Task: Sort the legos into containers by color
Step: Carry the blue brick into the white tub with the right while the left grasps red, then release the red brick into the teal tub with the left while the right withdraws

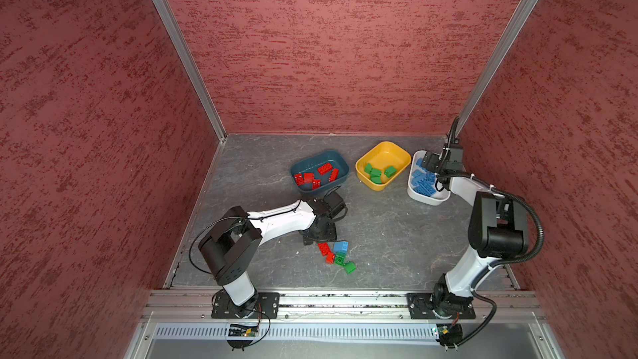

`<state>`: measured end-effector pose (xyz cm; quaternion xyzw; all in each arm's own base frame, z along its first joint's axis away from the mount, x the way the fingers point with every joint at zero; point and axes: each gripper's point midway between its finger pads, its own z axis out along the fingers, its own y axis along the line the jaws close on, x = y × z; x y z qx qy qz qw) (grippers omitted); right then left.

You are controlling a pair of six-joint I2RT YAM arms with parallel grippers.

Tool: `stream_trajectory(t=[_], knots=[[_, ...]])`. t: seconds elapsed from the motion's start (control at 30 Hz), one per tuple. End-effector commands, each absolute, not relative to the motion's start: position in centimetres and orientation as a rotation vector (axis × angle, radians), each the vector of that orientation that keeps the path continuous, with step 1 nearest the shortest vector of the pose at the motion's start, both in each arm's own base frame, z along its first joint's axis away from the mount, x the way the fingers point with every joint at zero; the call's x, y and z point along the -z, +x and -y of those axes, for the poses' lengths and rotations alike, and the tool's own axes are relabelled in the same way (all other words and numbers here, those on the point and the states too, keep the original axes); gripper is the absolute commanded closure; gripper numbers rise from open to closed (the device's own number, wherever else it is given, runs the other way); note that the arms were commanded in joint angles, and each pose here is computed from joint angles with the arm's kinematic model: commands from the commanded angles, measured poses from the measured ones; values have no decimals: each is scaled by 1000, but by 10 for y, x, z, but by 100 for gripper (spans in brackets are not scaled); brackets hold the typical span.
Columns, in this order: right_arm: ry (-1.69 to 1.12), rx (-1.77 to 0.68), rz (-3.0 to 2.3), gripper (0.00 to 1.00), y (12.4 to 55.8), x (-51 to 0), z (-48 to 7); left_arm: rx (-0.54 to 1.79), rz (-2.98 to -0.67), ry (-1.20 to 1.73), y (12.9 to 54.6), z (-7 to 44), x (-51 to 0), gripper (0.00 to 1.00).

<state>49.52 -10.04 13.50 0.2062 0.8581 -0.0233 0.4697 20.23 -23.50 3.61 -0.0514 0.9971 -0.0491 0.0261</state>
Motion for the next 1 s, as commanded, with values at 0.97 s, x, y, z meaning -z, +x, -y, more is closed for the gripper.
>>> stream_trajectory(t=[0.97], knots=[[337,-287,-2072,1,448,-195,7,64,-3135,-142,191,239,-17,58]])
